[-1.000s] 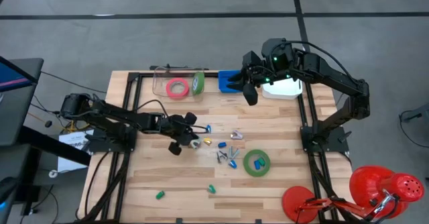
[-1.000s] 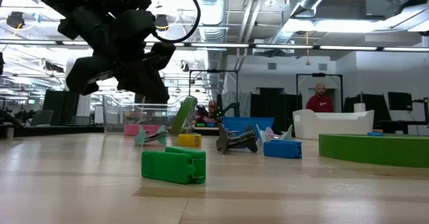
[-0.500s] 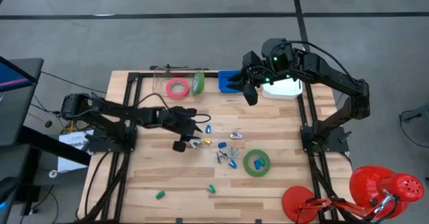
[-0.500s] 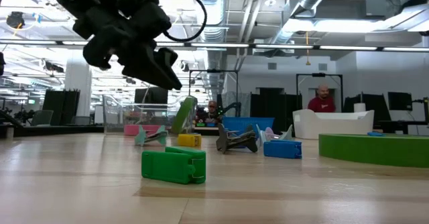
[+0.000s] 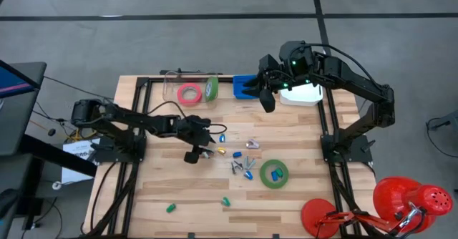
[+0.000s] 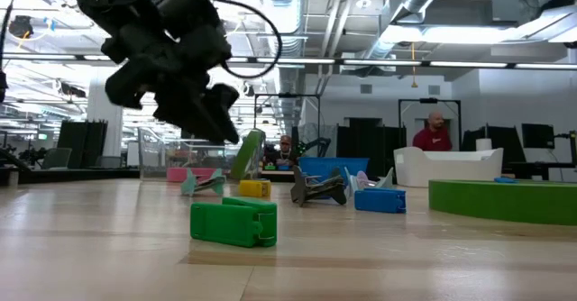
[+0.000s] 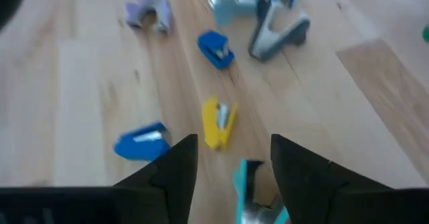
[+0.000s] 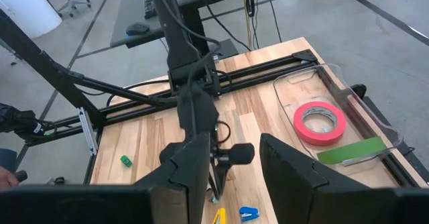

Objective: Pick and place Stapler, Stapler remover, tape
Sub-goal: Put the light blue staple remover into the white bin

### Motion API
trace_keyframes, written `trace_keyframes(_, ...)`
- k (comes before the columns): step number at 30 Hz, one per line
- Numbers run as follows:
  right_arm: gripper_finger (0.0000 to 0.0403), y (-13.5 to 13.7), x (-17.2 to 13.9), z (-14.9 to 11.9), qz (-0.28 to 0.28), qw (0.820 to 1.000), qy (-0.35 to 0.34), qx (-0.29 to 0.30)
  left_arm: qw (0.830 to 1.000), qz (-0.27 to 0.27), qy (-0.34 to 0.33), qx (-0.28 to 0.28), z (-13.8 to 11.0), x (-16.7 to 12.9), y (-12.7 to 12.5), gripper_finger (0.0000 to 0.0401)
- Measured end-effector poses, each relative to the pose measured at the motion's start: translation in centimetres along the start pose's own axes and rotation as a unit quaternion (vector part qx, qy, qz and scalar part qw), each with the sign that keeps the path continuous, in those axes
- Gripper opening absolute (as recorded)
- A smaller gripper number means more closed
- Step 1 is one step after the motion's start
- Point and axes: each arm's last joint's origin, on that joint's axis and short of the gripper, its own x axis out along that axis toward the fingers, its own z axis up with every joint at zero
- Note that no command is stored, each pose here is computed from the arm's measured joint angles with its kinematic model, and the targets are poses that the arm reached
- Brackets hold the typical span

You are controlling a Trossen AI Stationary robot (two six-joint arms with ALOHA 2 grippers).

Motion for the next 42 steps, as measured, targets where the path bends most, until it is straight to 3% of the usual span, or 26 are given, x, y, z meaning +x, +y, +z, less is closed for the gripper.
trace_keyframes(17,0.0124,0.0,0.0,0.0,0.0,1.0,0.0,0.0,0.999,-0.015,0.038,-0.007,-1.1,1.2,-0.2,0.0119)
trace_keyframes(28,0.0124,0.2,0.0,-0.1,0.005,1.0,0.002,-0.002,0.999,-0.018,0.047,-0.009,-1.5,1.6,-0.2,0.0116)
trace_keyframes(42,0.0124,0.4,0.1,-0.1,0.007,1.0,0.002,-0.007,0.998,-0.02,0.053,-0.01,-1.6,1.5,-0.3,0.0005)
